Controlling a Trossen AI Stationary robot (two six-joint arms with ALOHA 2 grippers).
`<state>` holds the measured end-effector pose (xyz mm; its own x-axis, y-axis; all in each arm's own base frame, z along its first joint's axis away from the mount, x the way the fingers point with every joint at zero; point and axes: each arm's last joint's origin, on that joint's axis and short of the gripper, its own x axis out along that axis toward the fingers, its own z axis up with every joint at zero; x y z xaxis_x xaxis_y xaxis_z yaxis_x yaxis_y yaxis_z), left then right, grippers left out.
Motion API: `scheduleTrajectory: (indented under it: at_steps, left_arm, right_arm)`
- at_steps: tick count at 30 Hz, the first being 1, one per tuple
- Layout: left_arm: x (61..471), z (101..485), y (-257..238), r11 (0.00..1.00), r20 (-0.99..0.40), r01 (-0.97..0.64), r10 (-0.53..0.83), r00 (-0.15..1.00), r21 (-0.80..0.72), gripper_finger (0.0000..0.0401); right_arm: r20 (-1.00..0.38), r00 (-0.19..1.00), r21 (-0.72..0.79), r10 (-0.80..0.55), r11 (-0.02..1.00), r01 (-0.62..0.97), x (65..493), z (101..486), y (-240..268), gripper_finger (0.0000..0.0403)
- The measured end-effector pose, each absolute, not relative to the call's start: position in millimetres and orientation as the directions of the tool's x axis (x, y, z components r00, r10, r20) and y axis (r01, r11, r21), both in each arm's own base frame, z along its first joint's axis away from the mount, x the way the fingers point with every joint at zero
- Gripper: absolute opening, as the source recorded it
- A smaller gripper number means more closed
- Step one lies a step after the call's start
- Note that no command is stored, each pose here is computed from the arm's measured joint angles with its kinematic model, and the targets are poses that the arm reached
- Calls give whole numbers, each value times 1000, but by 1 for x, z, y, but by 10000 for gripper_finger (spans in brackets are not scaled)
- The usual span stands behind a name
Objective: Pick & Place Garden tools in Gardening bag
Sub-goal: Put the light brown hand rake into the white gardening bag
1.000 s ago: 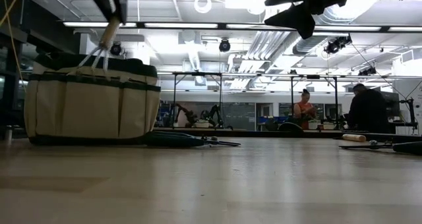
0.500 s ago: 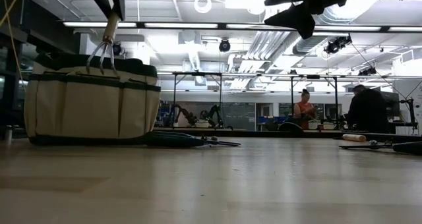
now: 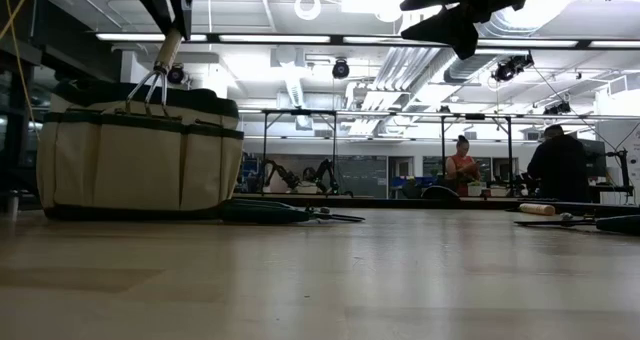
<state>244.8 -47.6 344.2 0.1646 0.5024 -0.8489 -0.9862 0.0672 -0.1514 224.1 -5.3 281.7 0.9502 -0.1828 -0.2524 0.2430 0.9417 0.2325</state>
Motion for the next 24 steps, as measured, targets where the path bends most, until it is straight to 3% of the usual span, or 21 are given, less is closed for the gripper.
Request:
scheduleTrajectory:
  at_steps: [24]
  left_arm:
    - [251, 323, -49, -2, -824, -993, 559, 97, -118, 58]
  right_arm:
    - [-252, 947, 228, -202, 938, 260, 224, 282, -6, 240]
